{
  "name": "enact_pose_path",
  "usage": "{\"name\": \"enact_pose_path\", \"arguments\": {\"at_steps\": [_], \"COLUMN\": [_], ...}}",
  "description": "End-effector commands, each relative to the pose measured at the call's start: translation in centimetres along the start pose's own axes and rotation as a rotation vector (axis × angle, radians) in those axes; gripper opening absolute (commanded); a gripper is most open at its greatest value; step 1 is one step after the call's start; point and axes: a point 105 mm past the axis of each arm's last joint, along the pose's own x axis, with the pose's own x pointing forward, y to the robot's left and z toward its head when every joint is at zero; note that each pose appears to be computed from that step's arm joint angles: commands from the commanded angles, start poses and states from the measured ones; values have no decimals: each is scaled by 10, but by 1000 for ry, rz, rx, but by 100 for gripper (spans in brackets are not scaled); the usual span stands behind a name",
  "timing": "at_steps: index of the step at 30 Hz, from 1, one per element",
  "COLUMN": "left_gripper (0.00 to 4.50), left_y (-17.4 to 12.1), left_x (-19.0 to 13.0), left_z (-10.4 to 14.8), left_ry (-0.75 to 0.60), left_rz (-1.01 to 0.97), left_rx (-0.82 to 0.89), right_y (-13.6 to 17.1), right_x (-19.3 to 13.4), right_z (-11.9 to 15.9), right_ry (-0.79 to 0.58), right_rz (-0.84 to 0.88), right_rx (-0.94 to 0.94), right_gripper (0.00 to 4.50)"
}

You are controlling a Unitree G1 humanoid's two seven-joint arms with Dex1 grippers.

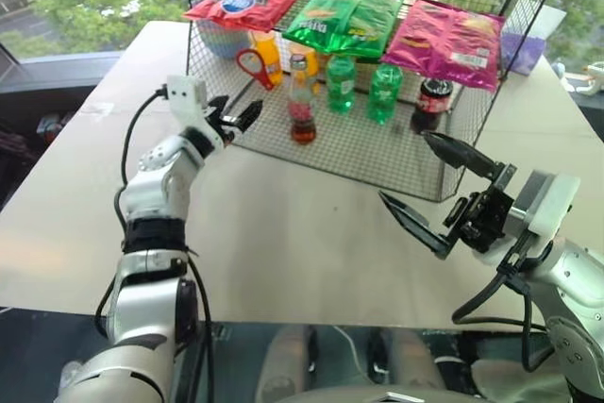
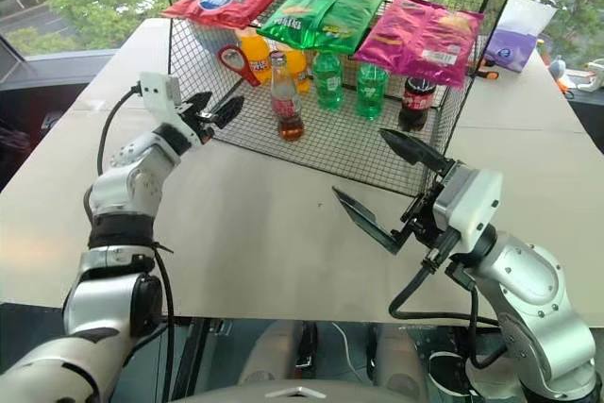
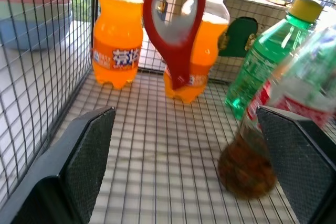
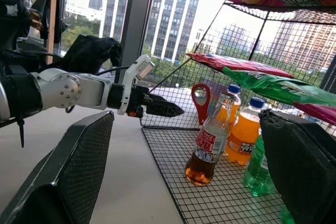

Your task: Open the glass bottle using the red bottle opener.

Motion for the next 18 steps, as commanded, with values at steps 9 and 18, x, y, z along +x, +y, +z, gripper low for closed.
{"name": "enact_pose_path", "arguments": {"at_steps": [9,18], "left_gripper": [443,104], "left_y": [11,6], "left_x": [26,37], "left_z": [34,46], "left_ry": [-60,-89], "left_rz": [7,-25], "left_rx": [60,87], "right_y": [6,5], "right_x": [-3,-7], "right_z": [10,8], "right_ry": [-7,13], "right_rz": [-41,-72], "right_rx": [-42,-56], "right_gripper": [450,450]}}
